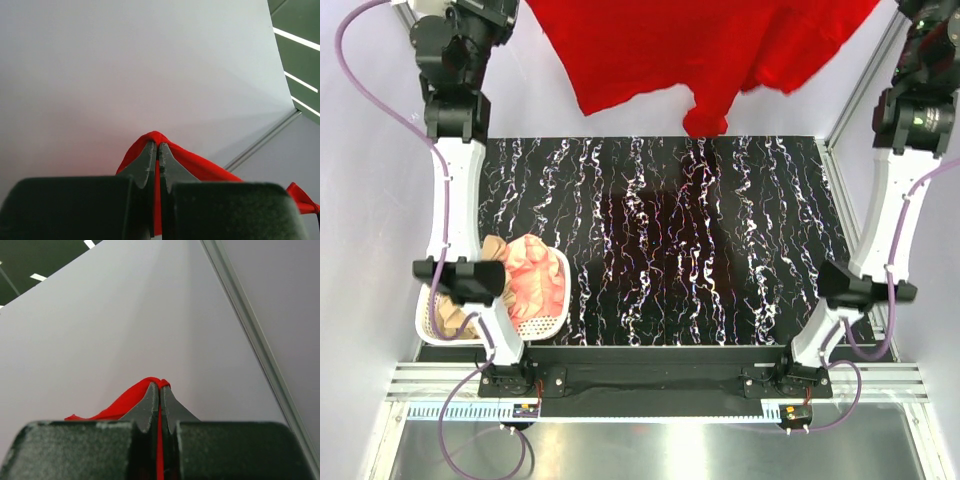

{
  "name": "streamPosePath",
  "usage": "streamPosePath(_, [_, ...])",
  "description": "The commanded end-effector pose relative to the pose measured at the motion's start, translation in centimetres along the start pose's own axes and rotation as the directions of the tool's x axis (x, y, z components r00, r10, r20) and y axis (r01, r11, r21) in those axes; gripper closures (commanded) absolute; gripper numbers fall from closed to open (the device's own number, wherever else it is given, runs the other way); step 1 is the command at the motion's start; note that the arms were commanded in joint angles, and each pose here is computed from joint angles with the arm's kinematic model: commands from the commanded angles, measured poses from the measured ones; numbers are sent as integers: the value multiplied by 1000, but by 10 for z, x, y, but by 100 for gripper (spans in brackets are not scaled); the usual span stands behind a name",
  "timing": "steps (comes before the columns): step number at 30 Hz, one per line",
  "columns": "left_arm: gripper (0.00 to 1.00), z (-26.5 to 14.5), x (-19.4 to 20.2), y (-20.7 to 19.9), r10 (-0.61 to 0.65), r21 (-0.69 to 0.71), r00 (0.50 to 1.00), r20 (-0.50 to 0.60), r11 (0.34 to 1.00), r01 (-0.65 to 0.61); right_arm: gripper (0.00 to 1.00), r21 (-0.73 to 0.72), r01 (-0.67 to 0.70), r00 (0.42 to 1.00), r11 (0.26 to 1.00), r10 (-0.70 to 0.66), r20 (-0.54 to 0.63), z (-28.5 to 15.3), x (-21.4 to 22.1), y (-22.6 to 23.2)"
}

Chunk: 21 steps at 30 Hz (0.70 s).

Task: Fold and stack the t-shirts
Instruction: Flatten the tshirt out

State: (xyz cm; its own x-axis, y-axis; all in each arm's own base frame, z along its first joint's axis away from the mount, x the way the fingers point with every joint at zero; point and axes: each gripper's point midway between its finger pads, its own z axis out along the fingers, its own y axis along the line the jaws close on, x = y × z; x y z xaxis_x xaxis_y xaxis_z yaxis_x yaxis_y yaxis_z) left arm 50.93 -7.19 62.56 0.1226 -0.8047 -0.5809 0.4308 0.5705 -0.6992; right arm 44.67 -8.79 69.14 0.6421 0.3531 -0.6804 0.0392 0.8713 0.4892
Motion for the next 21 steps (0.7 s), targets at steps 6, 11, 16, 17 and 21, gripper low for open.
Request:
streamPosePath(6, [100, -81, 40, 16, 17, -63, 987, -159, 998, -27, 100, 183, 78, 980, 980, -42, -193, -89, 19, -56])
streamPosePath(11, [100, -164, 96, 53, 38, -212, 947, -320, 971, -111, 100, 283, 58, 887, 957, 80, -455, -194, 90, -96])
streamPosePath(16, [100, -258, 174, 96, 77, -291, 840, -537, 918, -271, 100, 306, 143, 712, 941, 116, -692, -298, 132, -100])
streamPosePath(17, [100, -273, 178, 93, 97, -279, 823, -559, 914, -296, 100, 303, 135, 656, 943, 145, -741, -315, 141, -98])
streamPosePath(21, [100, -349, 234, 113, 59, -261, 682, -729, 898, -356, 100, 308, 173, 306, 936, 246, -920, -415, 173, -101])
